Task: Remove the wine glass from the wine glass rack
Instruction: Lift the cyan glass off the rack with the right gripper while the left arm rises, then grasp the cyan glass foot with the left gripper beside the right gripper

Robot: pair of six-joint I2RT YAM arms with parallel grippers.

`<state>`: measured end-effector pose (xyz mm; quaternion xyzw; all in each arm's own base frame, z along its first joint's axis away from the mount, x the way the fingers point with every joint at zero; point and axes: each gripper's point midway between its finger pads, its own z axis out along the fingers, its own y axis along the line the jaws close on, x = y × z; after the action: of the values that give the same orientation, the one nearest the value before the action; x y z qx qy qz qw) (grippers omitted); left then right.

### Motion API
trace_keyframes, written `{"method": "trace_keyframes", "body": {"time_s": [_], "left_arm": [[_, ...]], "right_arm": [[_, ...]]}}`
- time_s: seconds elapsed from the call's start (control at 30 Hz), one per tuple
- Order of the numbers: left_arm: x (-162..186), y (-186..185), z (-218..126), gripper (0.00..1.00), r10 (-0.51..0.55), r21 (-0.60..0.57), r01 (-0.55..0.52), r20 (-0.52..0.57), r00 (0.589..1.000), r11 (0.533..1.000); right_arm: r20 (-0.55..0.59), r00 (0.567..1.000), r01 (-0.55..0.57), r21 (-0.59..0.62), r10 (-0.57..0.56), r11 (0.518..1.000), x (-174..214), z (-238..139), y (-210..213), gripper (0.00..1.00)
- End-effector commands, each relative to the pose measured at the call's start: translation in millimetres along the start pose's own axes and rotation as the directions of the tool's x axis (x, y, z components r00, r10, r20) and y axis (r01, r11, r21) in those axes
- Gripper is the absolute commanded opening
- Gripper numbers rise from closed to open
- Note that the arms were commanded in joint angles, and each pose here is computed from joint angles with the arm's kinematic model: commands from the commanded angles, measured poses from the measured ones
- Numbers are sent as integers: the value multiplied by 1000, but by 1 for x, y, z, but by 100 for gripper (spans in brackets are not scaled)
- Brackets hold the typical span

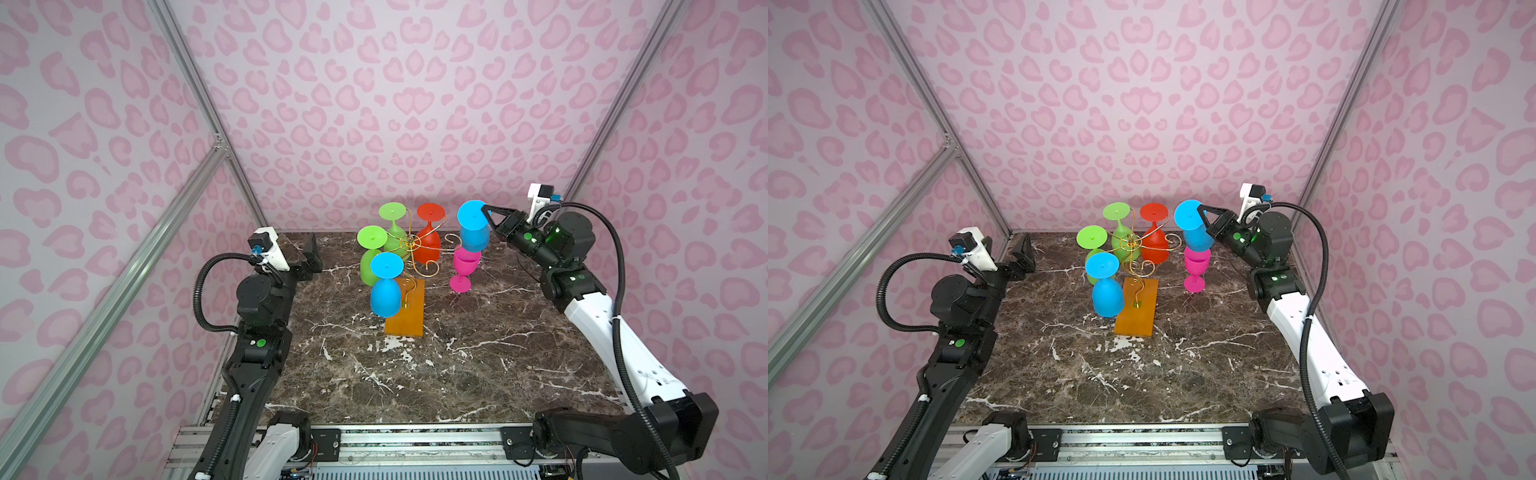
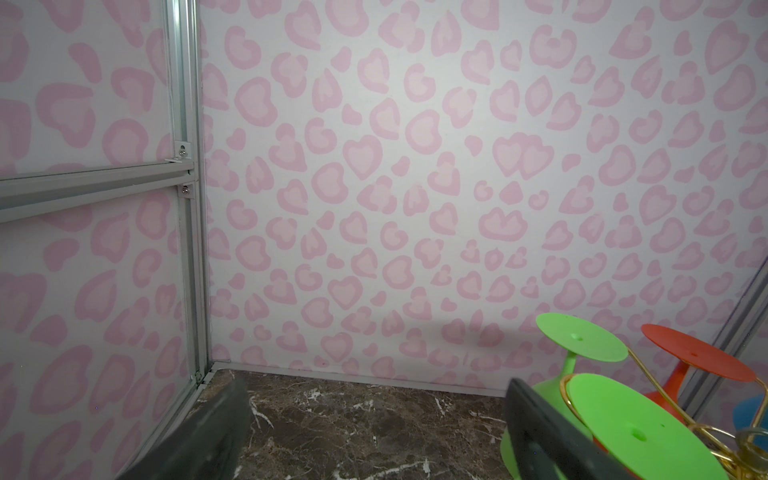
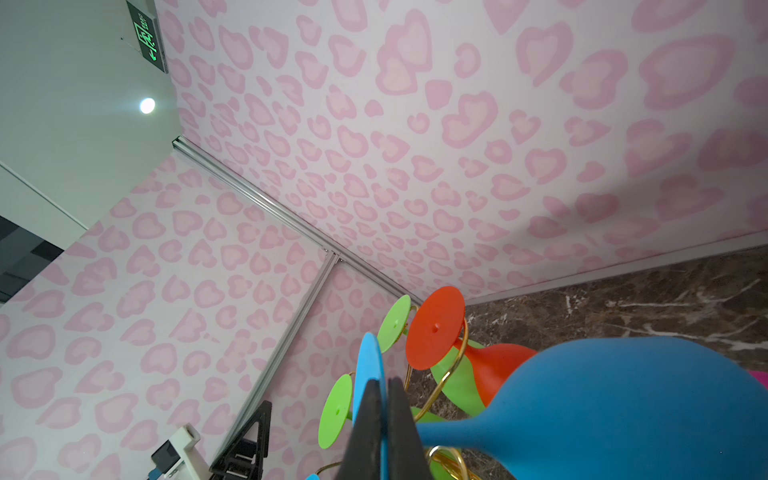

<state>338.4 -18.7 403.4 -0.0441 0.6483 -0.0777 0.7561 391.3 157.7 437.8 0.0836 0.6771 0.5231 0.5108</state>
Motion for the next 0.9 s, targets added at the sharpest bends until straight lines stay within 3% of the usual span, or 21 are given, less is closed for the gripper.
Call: {"method": "trace_keyframes", "body": {"time_s": [0.0, 0.13, 0.23, 0.37, 0.5, 0.87], "left_arm": [[-21, -9, -3, 98, -53, 44, 51, 45, 998, 998], [-50, -38, -7, 98, -150, 186, 144, 21, 988, 972], [-67, -65, -8, 95, -243, 328, 238, -25, 970, 914], [-84, -105, -2, 86, -305, 514, 336, -147, 941, 789], [-96, -135, 10, 79, -334, 618, 427, -268, 904, 660], [-112, -234, 1, 63, -235, 792, 516, -460, 856, 326]], "right_arm": [[14, 995, 102, 26, -103, 994, -6, -5, 7, 0], [36, 984, 177, 3, -177, 984, -15, -14, 28, 0], [58, 968, 245, -15, -243, 970, -20, -20, 47, 0], [70, 941, 334, -39, -331, 942, -21, -22, 73, 0], [62, 914, 404, -104, -400, 909, -14, -18, 100, 0], [72, 856, 510, -274, -511, 815, 3, -9, 165, 0]]}}
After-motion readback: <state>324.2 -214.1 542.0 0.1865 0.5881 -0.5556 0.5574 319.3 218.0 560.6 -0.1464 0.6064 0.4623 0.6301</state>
